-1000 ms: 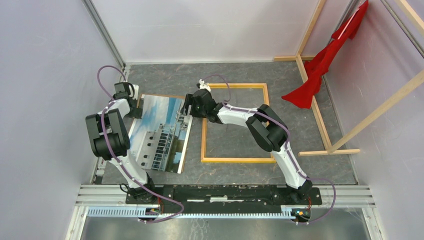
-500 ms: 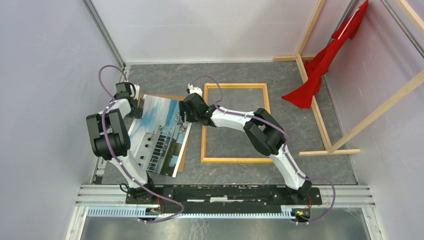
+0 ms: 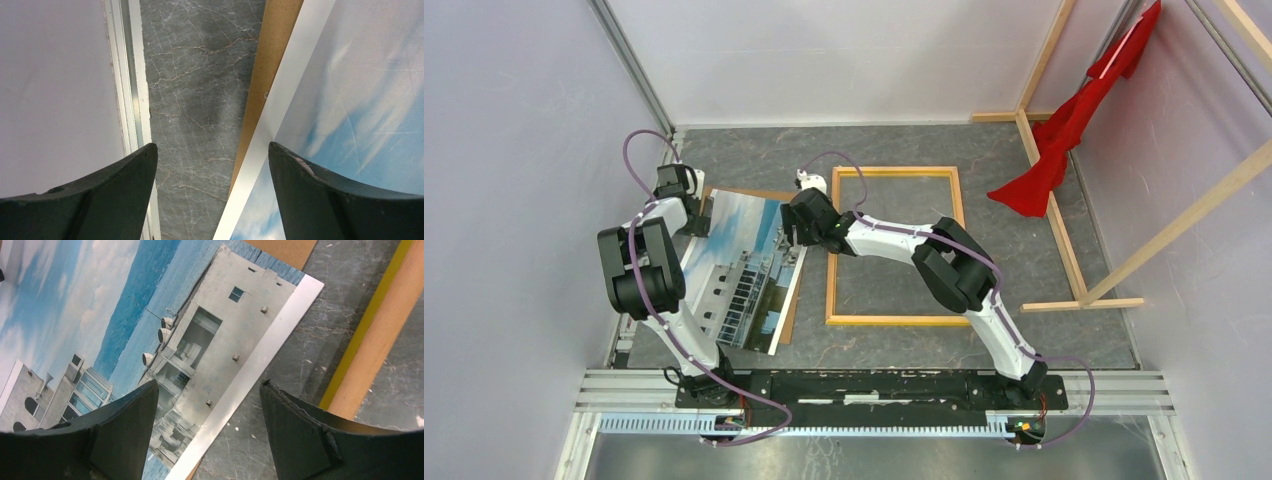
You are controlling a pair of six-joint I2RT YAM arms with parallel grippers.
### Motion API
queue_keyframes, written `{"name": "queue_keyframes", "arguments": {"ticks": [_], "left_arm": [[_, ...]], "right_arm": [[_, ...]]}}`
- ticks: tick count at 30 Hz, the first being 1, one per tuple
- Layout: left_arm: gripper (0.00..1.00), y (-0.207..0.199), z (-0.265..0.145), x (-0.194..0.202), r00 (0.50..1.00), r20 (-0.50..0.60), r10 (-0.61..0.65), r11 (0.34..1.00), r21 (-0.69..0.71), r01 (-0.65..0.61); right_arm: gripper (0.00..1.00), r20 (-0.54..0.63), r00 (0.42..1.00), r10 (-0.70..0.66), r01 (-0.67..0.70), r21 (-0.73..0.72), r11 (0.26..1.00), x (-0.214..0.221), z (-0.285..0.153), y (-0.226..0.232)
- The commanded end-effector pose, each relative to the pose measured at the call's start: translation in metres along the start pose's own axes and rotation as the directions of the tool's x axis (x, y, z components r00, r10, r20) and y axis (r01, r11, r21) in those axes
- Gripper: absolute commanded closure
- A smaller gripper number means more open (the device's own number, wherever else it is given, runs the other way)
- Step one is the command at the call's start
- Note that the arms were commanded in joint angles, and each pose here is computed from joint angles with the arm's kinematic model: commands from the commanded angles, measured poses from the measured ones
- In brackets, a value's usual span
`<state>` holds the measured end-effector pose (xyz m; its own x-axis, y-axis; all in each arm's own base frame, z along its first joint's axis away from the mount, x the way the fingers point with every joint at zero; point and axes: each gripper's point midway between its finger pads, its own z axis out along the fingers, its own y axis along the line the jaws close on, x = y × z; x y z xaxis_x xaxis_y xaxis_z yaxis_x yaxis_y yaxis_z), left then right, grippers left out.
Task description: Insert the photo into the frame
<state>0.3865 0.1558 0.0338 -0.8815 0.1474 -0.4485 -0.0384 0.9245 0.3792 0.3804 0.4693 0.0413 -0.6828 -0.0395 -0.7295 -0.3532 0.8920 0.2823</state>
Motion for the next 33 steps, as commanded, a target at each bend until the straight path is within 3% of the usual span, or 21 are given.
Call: {"name": "queue_keyframes", "arguments": {"ticks": [1, 7, 18, 33], "left_arm": [[0.11, -0.041, 0.016, 0.043, 0.991, -0.121, 0.059, 0.99, 0.131, -0.043], [0.12, -0.041, 0.016, 0.043, 0.991, -0.121, 0.063, 0.991, 0.129, -0.047], [0.12, -0.04, 0.017, 0.043, 0.991, -0.119, 0.067, 0.991, 0.124, -0.052], [0.12, -0.037, 0.015, 0.042, 0.991, -0.116, 0.068, 0.992, 0.115, -0.054]], "right_arm": [[0.19, 0.132, 0.989, 0.064, -0.049, -0.111, 0.993, -0.049, -0.033, 0.026], [0.19, 0.085, 0.98, 0.178, -0.158, -0.204, 0.966, -0.045, -0.031, 0.029], [0.13, -0.024, 0.977, 0.211, -0.212, -0.023, 0.977, -0.013, -0.017, 0.0], [0.1, -0.085, 0.962, 0.259, -0.263, -0.03, 0.964, 0.013, 0.012, 0.002]]}}
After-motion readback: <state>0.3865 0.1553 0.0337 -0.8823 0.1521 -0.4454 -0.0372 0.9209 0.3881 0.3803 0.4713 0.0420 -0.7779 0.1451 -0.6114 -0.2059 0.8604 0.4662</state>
